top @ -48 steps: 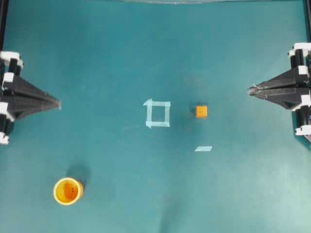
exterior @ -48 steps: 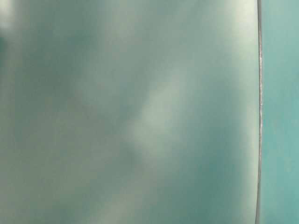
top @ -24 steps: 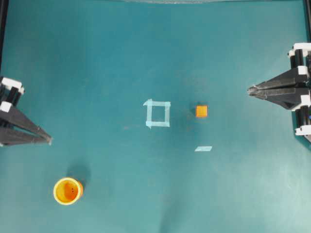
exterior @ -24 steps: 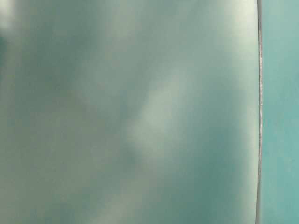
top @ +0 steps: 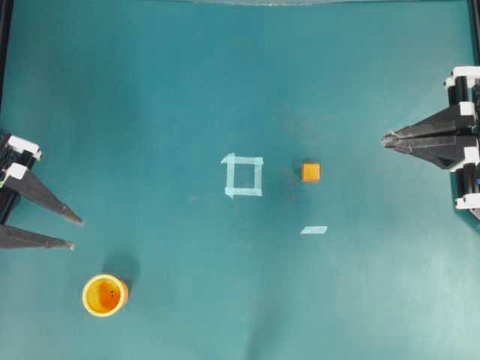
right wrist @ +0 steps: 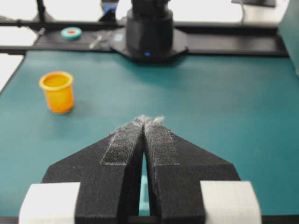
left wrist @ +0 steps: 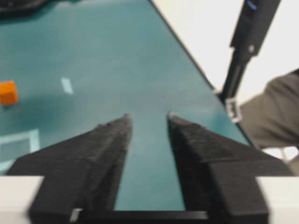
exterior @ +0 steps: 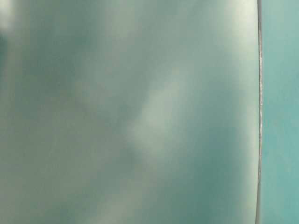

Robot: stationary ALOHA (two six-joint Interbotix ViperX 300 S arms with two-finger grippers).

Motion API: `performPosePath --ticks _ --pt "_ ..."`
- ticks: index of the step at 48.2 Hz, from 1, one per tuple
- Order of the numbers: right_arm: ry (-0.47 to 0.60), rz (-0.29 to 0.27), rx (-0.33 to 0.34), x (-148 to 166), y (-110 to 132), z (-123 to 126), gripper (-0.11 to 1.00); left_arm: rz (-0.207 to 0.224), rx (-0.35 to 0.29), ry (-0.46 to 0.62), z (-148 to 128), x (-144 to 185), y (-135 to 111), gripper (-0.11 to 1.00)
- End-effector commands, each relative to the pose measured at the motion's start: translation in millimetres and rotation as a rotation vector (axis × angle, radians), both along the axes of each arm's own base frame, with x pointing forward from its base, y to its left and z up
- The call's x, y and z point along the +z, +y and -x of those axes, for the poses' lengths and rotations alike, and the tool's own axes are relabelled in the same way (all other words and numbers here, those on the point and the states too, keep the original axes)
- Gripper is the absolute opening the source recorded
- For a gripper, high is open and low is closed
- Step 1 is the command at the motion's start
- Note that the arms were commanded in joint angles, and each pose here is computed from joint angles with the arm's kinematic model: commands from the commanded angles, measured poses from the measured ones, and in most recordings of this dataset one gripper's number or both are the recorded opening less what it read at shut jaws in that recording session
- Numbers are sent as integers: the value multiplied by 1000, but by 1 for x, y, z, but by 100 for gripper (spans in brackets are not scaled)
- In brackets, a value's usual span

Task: Move the cup toward the block with left arm.
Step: 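Open the left gripper and move it toward the orange cup, then lower the left gripper around the orange cup and close on it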

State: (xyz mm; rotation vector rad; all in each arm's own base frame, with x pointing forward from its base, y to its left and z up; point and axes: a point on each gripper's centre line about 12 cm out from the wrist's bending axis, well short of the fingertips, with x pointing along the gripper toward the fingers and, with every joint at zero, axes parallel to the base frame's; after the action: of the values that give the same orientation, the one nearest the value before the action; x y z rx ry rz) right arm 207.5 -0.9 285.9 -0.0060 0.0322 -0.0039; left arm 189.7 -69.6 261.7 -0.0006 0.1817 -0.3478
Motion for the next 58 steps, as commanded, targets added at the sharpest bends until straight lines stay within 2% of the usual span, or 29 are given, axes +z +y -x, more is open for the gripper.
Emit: performPosePath --ticks 1,10,18,35,43,52,58 --pt "-25 2 -1 10 0 -2 0 -4 -5 5 -4 1 -2 43" --pt "-28 2 -1 11 0 -2 0 -17 -21 38 -7 -7 -7 62" --pt "-25 2 -1 10 0 -2 0 -31 -39 72 -6 -13 -11 73" --pt "-26 0 -2 10 0 -2 0 -123 -59 294 4 -37 -11 82" --pt "-26 0 -2 10 0 -2 0 -177 -103 388 12 -48 -17 82" --pt "-23 0 -2 10 0 -3 0 -176 -150 446 16 -59 -30 82" --pt "-25 -1 -2 10 0 -3 0 -117 -110 527 10 -74 -34 82"
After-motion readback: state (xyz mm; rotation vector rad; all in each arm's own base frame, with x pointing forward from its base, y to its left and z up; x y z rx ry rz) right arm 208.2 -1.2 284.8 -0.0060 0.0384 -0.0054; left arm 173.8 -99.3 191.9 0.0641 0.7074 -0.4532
